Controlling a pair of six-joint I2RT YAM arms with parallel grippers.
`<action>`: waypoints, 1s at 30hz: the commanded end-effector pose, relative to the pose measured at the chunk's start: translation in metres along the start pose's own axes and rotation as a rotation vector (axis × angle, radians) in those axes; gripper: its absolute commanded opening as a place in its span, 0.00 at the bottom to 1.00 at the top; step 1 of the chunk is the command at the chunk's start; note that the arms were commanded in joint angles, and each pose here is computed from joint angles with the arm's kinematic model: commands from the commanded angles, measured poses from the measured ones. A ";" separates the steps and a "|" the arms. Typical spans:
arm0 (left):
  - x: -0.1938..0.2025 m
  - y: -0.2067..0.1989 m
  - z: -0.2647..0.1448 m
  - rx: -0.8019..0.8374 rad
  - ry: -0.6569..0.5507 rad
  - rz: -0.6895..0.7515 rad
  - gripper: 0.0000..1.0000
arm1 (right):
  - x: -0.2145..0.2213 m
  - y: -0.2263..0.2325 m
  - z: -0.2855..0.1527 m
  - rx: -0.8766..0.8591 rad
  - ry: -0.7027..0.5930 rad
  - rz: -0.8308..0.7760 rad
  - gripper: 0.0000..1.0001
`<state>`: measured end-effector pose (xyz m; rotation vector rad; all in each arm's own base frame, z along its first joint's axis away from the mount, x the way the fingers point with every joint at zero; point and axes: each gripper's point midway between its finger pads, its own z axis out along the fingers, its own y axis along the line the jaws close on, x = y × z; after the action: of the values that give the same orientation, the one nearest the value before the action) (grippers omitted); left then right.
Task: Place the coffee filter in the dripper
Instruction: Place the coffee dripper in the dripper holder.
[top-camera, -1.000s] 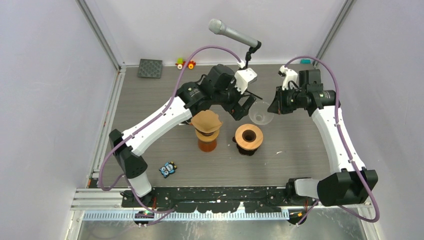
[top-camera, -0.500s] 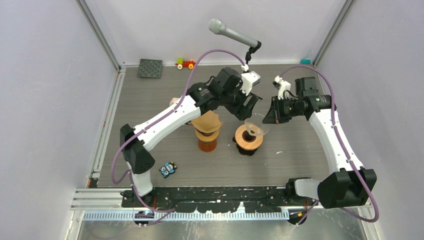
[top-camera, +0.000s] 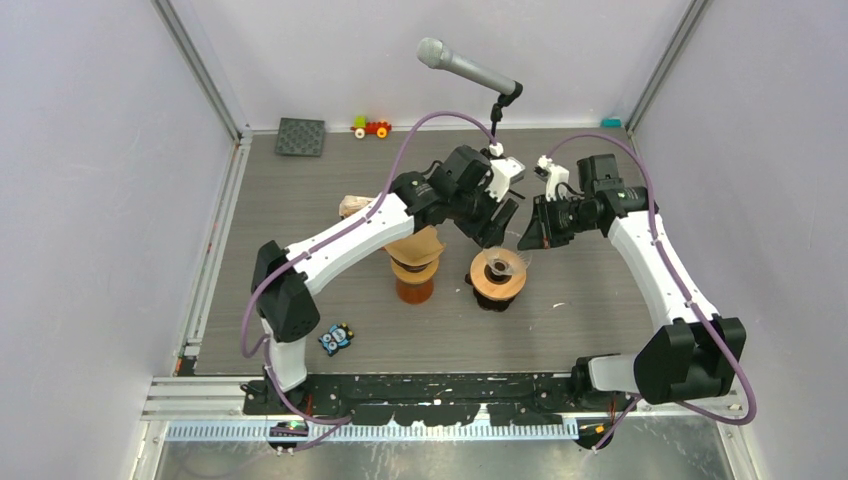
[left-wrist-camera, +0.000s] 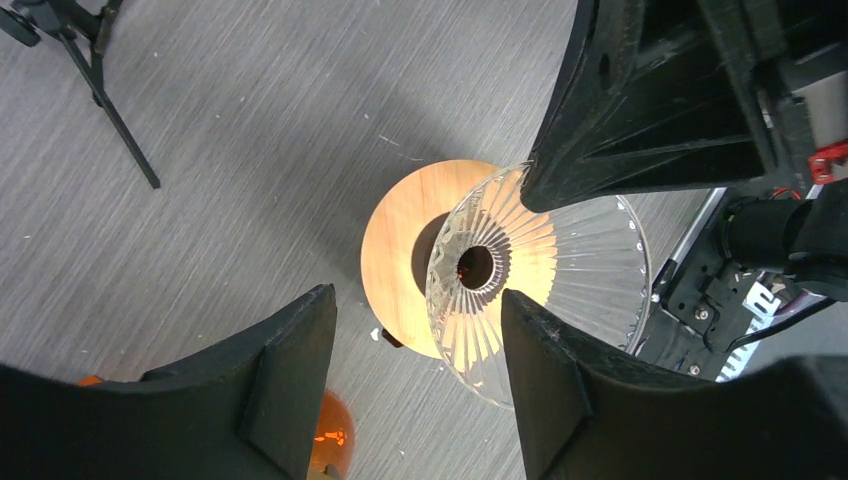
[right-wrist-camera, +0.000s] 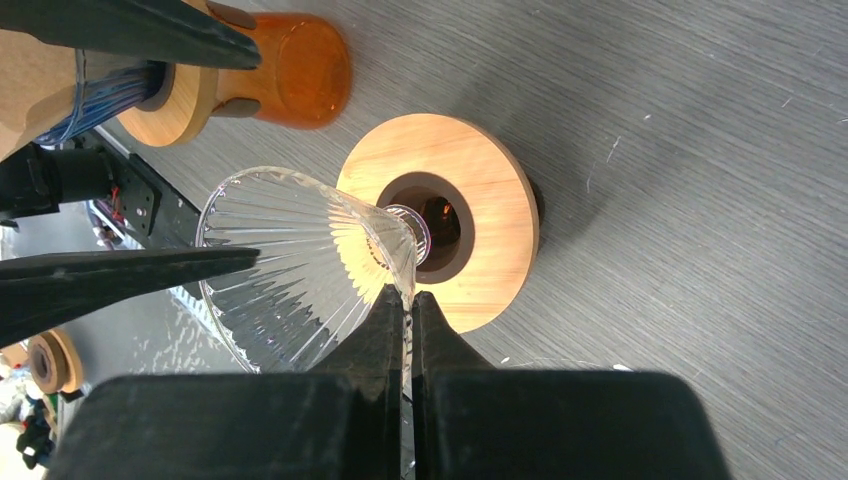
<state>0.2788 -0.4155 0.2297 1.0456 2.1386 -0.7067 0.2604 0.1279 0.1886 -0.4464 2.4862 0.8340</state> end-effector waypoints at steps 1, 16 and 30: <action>-0.002 -0.002 0.010 0.023 -0.013 -0.003 0.63 | -0.010 -0.001 0.005 -0.003 -0.032 -0.048 0.01; 0.017 0.003 0.025 0.022 0.034 -0.006 0.60 | 0.010 -0.014 0.025 0.008 0.032 -0.040 0.01; 0.038 -0.001 0.029 0.049 0.091 -0.045 0.57 | 0.004 -0.020 0.022 0.068 -0.027 -0.063 0.01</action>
<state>0.2718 -0.4141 0.1781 1.0924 2.2479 -0.6937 0.2649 0.1284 0.1508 -0.4795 2.5280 0.7887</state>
